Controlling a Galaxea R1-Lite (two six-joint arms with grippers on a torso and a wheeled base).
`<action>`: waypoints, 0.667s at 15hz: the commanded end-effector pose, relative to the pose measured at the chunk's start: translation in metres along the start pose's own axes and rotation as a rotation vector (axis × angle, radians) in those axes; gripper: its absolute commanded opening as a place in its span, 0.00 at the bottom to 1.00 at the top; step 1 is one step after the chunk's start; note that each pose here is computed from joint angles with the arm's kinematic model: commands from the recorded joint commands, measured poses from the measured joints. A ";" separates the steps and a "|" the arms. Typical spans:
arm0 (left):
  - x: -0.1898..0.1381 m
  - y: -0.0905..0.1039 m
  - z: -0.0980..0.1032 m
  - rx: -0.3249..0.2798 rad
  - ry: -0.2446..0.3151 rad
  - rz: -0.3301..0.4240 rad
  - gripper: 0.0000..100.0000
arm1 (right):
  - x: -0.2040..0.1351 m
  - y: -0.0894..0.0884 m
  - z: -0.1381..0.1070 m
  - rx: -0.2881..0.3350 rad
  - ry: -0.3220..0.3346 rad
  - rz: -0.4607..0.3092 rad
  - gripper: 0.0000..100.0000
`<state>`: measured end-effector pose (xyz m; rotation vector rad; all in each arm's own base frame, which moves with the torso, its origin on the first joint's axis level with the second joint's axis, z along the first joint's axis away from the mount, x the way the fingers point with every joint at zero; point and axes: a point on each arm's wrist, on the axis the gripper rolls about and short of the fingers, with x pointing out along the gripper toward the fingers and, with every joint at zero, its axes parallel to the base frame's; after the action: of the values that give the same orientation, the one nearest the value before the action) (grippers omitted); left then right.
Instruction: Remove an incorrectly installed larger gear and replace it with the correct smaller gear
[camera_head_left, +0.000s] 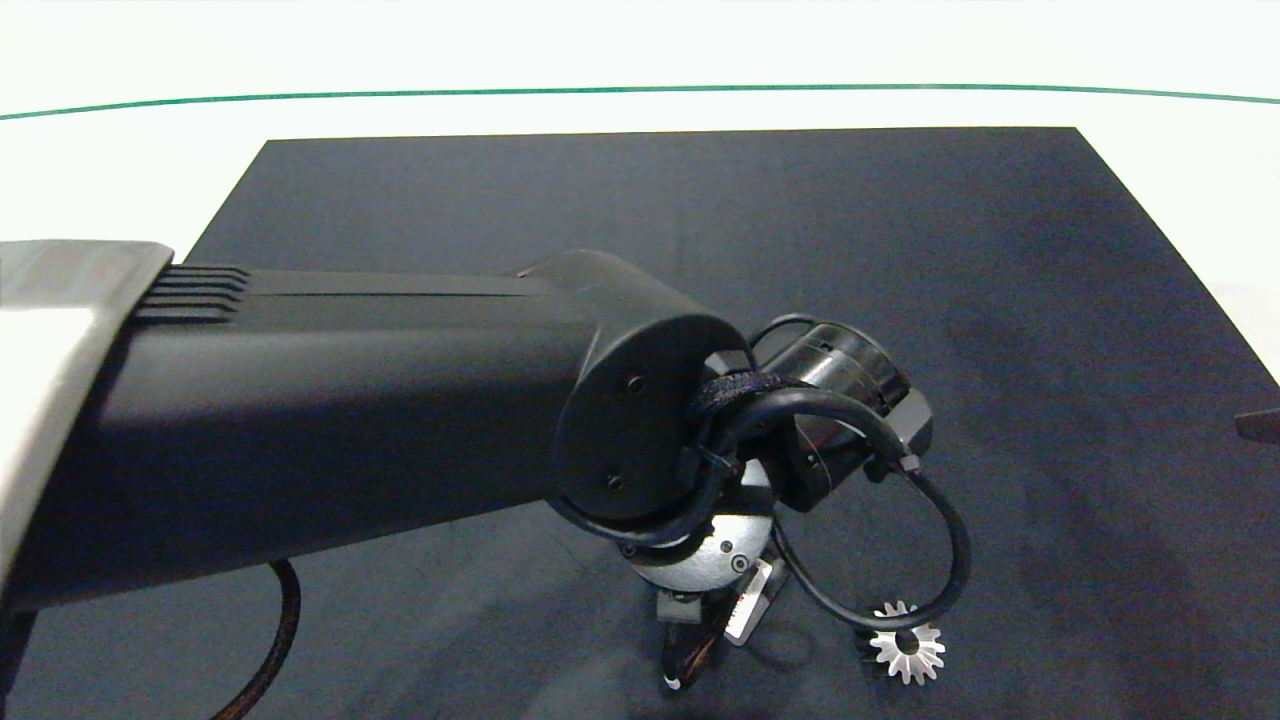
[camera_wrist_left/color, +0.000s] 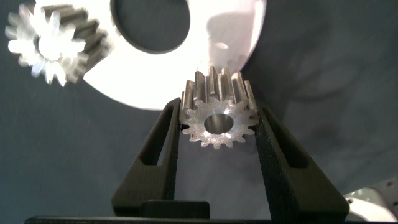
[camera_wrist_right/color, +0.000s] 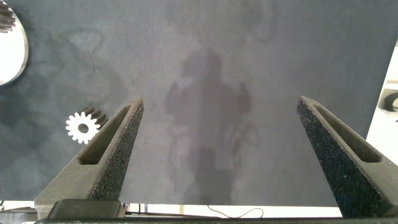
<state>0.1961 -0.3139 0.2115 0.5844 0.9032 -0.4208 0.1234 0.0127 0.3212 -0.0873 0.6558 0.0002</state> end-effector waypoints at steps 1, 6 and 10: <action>-0.001 0.001 0.000 -0.008 -0.001 0.004 0.10 | 0.000 0.000 0.000 -0.001 0.005 -0.002 1.00; 0.000 0.000 0.003 -0.008 -0.008 0.002 0.10 | 0.000 0.000 0.000 -0.001 0.005 0.000 1.00; 0.001 -0.003 0.007 -0.007 -0.018 -0.001 0.10 | 0.000 0.000 0.000 -0.004 0.005 0.001 1.00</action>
<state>0.1986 -0.3185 0.2156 0.5653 0.8832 -0.4277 0.1234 0.0129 0.3212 -0.0887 0.6558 0.0017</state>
